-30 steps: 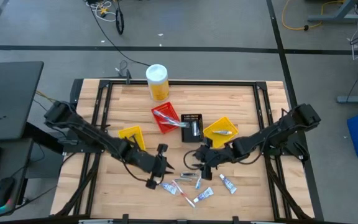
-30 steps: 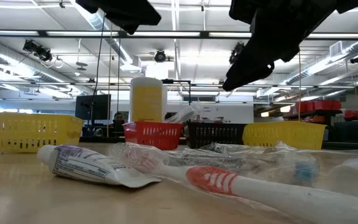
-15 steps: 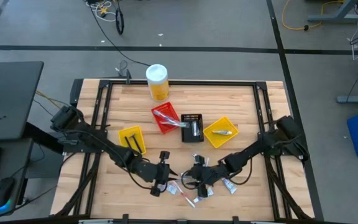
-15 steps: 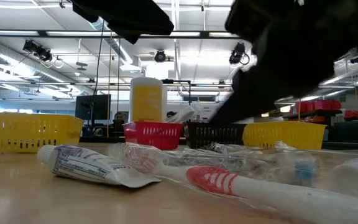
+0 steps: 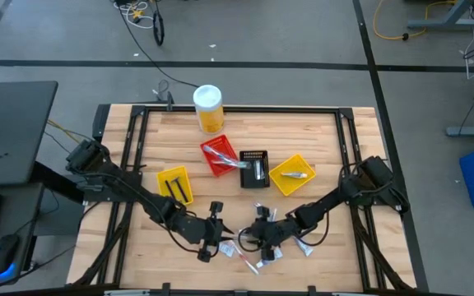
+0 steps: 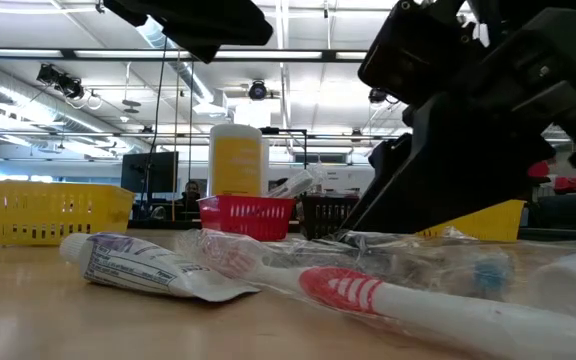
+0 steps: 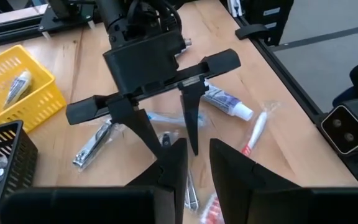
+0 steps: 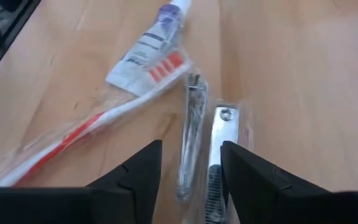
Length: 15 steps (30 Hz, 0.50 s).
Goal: Pick & Place Travel size toiletries
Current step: Put the silver nail cutter into the black bin
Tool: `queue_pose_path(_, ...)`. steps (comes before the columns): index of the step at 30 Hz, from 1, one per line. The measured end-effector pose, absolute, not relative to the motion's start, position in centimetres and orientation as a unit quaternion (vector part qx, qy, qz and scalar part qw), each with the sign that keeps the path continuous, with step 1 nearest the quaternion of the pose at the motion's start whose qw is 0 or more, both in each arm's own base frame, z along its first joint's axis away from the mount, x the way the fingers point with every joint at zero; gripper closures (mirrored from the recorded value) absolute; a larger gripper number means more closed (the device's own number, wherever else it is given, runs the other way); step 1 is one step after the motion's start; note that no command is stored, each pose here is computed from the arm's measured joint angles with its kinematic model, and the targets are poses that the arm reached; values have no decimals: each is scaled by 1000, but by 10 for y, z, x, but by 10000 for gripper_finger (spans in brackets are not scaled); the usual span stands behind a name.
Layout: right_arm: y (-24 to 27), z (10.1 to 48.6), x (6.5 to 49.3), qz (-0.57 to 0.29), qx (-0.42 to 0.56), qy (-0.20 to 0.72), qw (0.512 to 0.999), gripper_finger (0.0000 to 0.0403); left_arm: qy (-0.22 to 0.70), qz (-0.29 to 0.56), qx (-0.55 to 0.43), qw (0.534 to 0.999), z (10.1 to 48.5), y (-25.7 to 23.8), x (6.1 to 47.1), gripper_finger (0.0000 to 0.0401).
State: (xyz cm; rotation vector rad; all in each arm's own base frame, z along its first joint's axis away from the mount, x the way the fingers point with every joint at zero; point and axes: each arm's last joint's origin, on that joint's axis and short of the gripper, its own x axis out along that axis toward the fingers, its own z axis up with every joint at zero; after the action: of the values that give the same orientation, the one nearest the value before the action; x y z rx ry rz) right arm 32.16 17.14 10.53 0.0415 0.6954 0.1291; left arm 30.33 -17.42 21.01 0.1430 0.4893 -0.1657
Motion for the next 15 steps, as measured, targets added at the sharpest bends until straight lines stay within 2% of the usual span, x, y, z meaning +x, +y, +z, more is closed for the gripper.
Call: queue_pose_path(15, 176, 112, 325, 70, -18, 309, 948, 234, 242, -83, 70, 964, 210, -174, 303, 325)
